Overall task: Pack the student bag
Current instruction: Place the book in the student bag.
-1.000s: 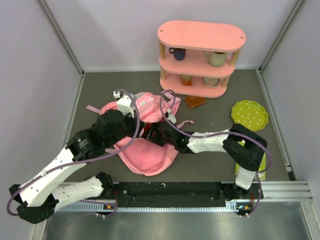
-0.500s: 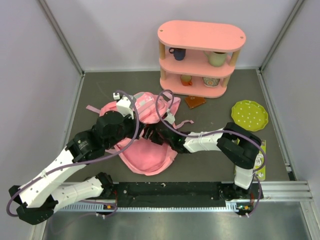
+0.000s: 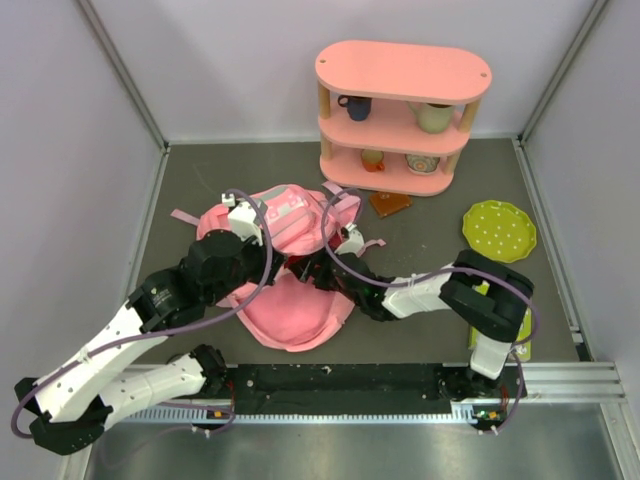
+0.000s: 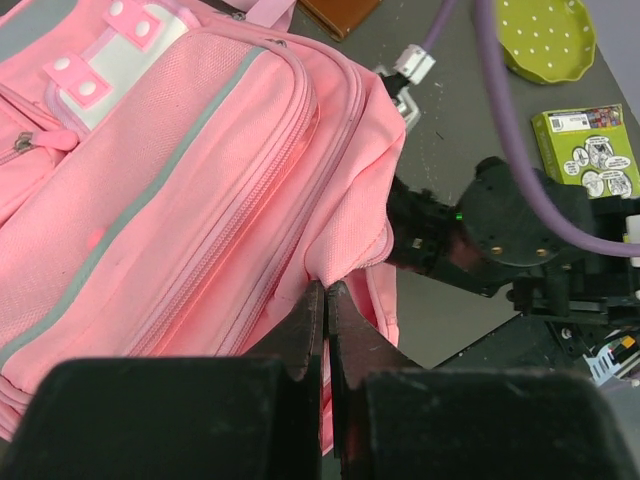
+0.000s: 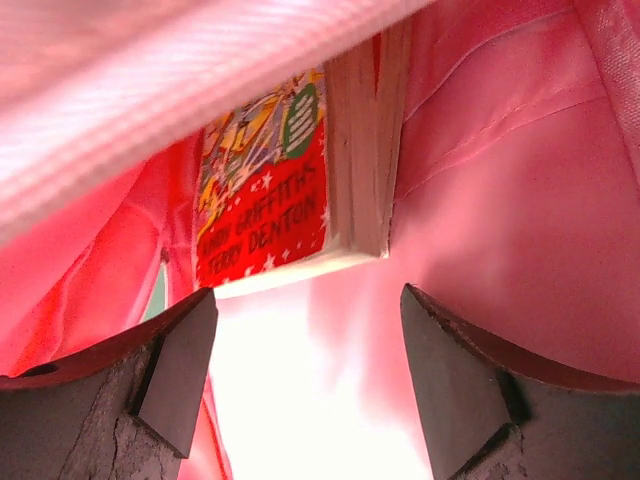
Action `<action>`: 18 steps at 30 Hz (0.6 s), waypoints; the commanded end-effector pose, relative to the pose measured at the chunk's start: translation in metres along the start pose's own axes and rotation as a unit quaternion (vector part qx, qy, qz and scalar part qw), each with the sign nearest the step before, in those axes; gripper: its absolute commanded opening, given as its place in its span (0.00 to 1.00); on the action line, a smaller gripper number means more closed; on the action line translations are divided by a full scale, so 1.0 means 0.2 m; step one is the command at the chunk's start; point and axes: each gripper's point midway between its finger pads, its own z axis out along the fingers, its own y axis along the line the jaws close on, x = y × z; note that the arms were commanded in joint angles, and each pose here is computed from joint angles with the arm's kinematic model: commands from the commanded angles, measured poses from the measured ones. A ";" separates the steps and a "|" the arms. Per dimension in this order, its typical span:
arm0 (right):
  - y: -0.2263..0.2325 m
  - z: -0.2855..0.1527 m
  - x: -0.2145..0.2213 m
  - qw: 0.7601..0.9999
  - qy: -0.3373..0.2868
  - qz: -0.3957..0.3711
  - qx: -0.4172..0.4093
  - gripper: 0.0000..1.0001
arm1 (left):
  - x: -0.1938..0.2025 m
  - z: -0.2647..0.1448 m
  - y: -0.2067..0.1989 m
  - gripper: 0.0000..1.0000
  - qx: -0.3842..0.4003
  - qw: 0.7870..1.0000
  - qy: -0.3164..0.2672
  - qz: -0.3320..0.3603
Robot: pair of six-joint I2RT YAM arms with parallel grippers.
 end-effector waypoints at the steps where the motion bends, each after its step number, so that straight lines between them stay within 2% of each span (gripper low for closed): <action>1: 0.24 -0.17 -0.12 0.996 -0.026 -0.015 -0.084 0.73 | -0.12 -0.02 -0.01 0.00 0.002 0.998 -0.054 -0.024; 7: 0.36 -0.35 -0.06 0.989 0.022 -0.036 -0.144 0.73 | -0.09 0.02 0.06 0.00 -0.035 0.997 -0.052 -0.035; 10: 0.27 -0.40 0.01 0.991 0.050 -0.057 -0.112 0.73 | -0.08 0.03 0.10 0.00 -0.059 0.996 -0.056 -0.049; 12: 0.28 -0.47 0.00 0.990 0.044 -0.050 -0.125 0.73 | -0.07 0.03 0.12 0.00 -0.067 0.994 -0.059 -0.057; 15: 0.19 -0.57 0.01 0.991 0.045 -0.069 -0.107 0.73 | -0.04 0.04 0.13 0.00 -0.070 0.994 -0.054 -0.061; 18: -0.01 -0.63 0.00 0.994 0.045 -0.096 -0.037 0.73 | 0.00 0.05 0.12 0.00 -0.066 0.995 -0.041 -0.066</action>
